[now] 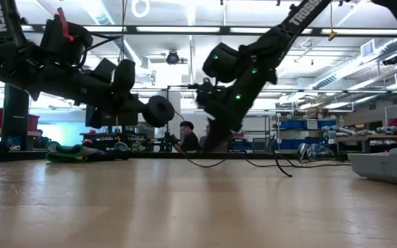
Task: Coil cords
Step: Coil the black wire
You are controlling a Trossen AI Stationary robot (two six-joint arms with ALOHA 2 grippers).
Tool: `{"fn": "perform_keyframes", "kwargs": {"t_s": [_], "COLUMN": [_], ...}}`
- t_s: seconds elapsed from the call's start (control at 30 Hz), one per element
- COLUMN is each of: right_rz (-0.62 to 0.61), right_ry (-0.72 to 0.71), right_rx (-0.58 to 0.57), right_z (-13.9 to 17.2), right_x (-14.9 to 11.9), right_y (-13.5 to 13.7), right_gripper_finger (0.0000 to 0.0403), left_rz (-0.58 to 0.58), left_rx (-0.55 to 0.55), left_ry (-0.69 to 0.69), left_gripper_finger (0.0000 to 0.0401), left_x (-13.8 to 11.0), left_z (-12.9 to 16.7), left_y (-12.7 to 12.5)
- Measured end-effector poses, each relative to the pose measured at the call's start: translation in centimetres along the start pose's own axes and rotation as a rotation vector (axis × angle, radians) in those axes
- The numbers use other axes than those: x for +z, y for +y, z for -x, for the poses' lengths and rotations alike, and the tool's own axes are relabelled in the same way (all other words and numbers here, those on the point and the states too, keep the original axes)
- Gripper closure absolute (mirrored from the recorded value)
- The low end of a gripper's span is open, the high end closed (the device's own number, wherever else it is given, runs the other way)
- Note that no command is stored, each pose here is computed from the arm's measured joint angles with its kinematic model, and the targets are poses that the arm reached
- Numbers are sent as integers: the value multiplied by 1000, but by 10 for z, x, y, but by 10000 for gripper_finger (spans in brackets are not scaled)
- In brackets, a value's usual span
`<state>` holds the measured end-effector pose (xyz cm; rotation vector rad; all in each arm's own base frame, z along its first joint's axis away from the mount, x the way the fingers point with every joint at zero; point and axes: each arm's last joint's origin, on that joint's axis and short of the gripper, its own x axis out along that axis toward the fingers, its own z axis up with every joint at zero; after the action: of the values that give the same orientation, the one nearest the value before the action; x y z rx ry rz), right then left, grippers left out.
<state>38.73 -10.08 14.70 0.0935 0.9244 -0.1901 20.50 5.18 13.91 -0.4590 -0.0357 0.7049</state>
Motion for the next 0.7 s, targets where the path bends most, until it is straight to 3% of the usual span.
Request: {"fn": "perform_keyframes", "kwargs": {"t_s": [0.2, 0.3, 0.47, 0.6, 0.7], "right_rz": [-41, -41, -53, -111, -136], "right_ry": [3, -68, -313, -586, -689], "right_rx": [1, -48, -70, -42, -5], "right_z": [26, 51, 71, 63, 48], "right_x": [-25, -33, -50, -62, -74], "right_y": [2, 2, 0, 5, 12], "right_gripper_finger": [357, 367, 380, 383, 380], "left_rz": [35, 35, -15, -69, -92], "left_rx": [2, 3, -14, -28, -30], "left_ry": [-64, -69, -67, -77, -81], "left_gripper_finger": [401, 401, 401, 401, 401], "left_x": [0, 0, -1, 1, 2], "left_z": [10, 12, 13, 12, 10], "left_y": [8, 9, 5, -2, -6]}}
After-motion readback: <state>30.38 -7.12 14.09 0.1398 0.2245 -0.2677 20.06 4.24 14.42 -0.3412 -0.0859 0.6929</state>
